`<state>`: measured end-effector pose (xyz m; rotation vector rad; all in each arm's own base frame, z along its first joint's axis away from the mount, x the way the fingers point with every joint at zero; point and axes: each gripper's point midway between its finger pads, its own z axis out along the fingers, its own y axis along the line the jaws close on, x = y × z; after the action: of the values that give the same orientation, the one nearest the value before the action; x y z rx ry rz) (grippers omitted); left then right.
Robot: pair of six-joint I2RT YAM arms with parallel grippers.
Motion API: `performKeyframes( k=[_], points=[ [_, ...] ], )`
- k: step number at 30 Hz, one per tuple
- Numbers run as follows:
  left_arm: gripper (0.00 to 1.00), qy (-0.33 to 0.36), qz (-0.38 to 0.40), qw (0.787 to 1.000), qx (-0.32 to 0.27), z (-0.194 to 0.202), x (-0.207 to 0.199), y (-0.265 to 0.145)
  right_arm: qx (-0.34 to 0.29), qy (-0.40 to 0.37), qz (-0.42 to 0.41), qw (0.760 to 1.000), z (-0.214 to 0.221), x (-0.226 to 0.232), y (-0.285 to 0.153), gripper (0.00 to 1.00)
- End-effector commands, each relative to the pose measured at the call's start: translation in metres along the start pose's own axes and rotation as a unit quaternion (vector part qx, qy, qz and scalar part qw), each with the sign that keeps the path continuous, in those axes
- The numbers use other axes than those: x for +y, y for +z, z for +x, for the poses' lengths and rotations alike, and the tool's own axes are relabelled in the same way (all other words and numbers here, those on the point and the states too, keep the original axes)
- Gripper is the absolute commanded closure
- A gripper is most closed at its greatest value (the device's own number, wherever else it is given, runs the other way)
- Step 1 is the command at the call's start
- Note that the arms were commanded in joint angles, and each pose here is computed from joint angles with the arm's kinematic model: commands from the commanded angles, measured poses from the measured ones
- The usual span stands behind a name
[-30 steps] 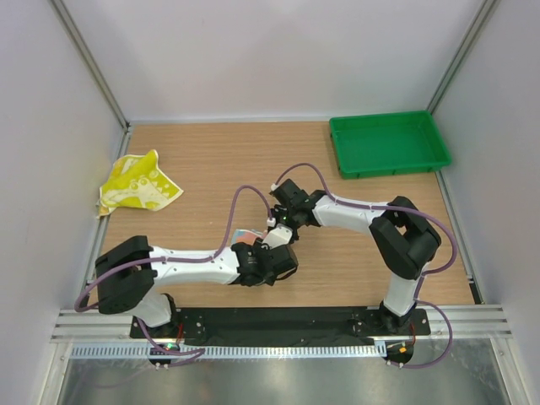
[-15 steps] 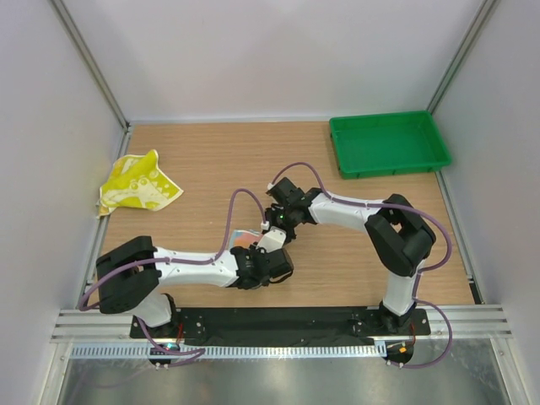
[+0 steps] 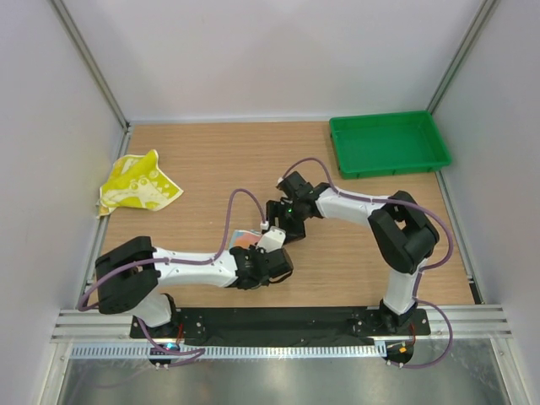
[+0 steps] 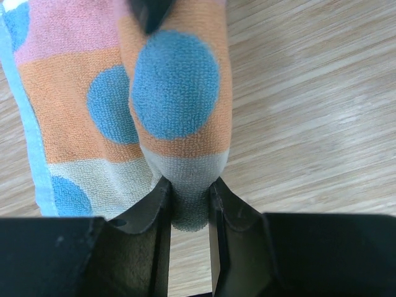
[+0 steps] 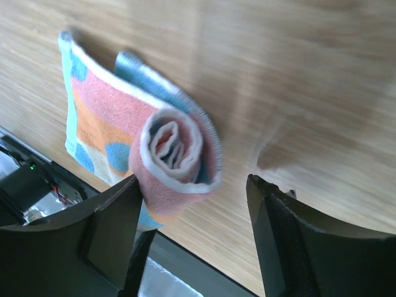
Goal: Roll the towels
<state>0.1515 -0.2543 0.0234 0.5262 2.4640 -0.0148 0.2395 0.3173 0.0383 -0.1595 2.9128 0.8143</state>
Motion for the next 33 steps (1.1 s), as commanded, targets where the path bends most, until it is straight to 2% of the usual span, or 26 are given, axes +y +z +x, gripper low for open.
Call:
performKeyframes(
  k=[1, 6, 8, 11, 12, 13, 18, 19, 23, 33],
  points=[
    [1.00, 0.006, 0.014, 0.999, 0.043, 0.020, 0.002, -0.005, -0.041, 0.021, -0.005, 0.999, -0.021, -0.011, -0.026, 0.26],
    [1.00, -0.009, 0.037, 0.999, 0.029, 0.007, 0.003, -0.019, -0.076, 0.042, -0.041, 0.995, -0.031, -0.022, -0.047, 0.25],
    [1.00, -0.037, 0.054, 0.997, 0.031, 0.006, 0.007, -0.019, -0.081, 0.041, -0.057, 0.994, -0.029, -0.022, -0.050, 0.25],
    [1.00, -0.096, 0.121, 0.987, 0.033, -0.002, 0.000, -0.020, -0.096, 0.038, -0.079, 0.992, -0.030, -0.016, -0.057, 0.25],
    [1.00, -0.104, 0.129, 0.985, 0.045, 0.008, 0.003, -0.016, -0.098, 0.042, -0.079, 0.991, -0.027, -0.019, -0.056, 0.25],
    [1.00, -0.119, 0.157, 0.979, 0.048, 0.005, -0.003, -0.018, -0.103, 0.041, -0.083, 0.990, -0.027, -0.017, -0.059, 0.24],
    [1.00, -0.184, 0.194, 0.962, 0.052, 0.000, 0.007, -0.014, -0.102, 0.044, -0.116, 0.987, -0.019, -0.012, -0.057, 0.23],
    [1.00, -0.191, 0.208, 0.957, 0.067, 0.009, 0.006, -0.013, -0.100, 0.048, -0.123, 0.986, -0.018, -0.010, -0.056, 0.23],
    [1.00, -0.248, 0.267, 0.929, 0.072, 0.003, 0.005, -0.014, -0.098, 0.044, -0.150, 0.983, -0.014, -0.006, -0.053, 0.22],
    [1.00, -0.344, 0.286, 0.889, 0.093, 0.013, 0.018, -0.004, -0.101, 0.033, -0.201, 0.974, -0.005, 0.010, -0.038, 0.22]
  ],
)
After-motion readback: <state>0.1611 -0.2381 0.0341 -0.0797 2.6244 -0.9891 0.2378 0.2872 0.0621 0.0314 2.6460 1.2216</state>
